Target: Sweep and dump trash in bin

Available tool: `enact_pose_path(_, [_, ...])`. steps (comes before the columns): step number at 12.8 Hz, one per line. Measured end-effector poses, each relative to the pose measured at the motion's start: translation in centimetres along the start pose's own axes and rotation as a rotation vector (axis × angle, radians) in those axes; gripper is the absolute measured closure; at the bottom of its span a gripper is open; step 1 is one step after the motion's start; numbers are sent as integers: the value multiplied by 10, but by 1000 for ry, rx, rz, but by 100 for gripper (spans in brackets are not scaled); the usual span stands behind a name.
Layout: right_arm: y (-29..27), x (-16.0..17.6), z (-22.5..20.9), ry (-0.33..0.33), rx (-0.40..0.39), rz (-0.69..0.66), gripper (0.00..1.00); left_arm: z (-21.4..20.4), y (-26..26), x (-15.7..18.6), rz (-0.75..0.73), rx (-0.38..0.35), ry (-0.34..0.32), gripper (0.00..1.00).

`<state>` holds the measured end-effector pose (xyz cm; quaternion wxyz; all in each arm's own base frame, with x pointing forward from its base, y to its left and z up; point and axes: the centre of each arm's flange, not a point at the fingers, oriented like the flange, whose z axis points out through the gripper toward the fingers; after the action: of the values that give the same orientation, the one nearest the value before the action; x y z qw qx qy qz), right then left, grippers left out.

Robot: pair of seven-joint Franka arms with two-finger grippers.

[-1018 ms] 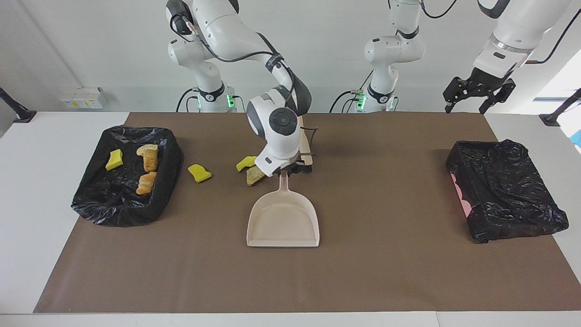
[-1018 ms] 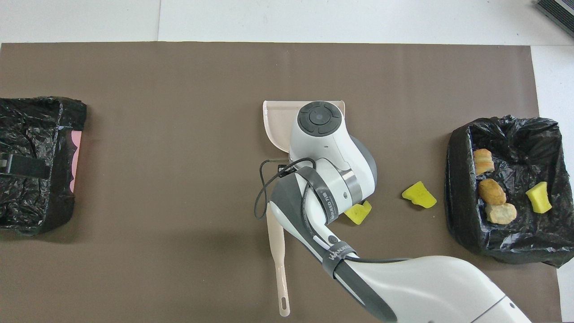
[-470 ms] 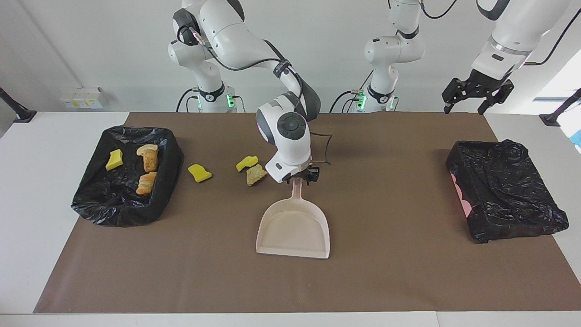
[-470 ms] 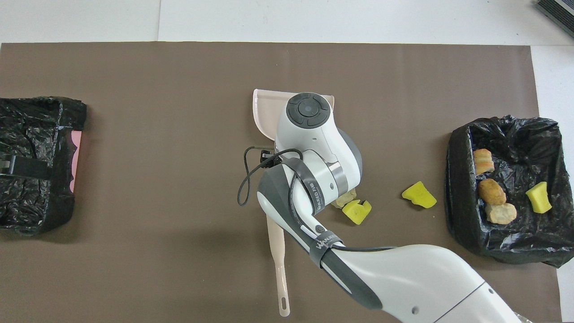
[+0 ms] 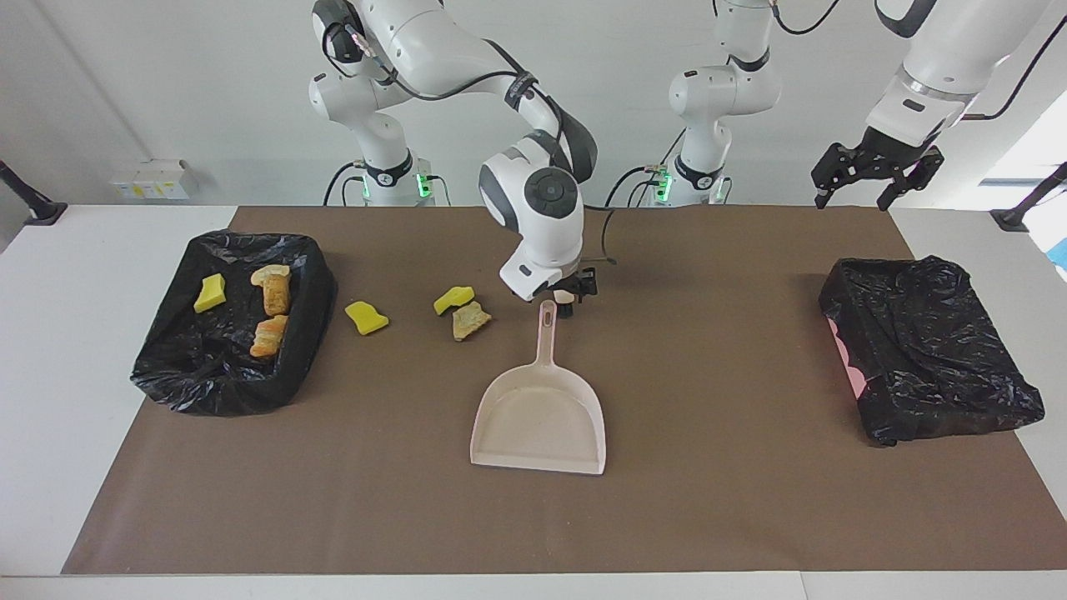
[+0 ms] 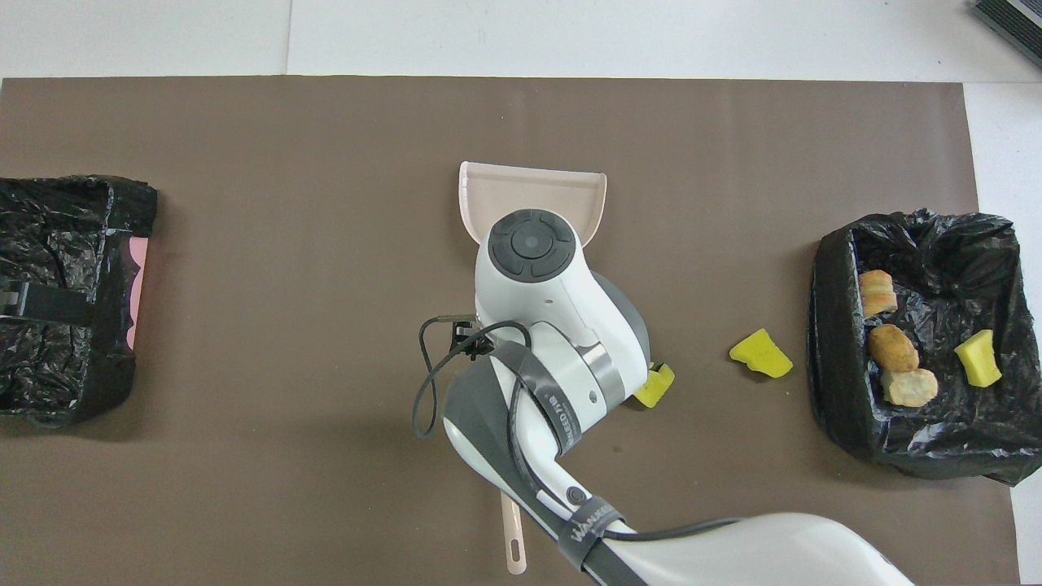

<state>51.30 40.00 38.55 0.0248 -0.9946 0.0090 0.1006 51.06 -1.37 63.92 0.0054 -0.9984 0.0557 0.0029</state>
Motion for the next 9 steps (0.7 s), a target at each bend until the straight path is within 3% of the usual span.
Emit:
enact_pose_path(3, [-6,-51,2,-13,-39,-51,0,-2,2,2,5,2,18,0])
enact_pose_path(7, [-7,-107,29,-84,-27,-65,5,-11,8,16,17,8,137,0])
enact_pose_path(9, [0,-127,48,-91,-23,-63,8,-10,16,21,32,4,156,0])
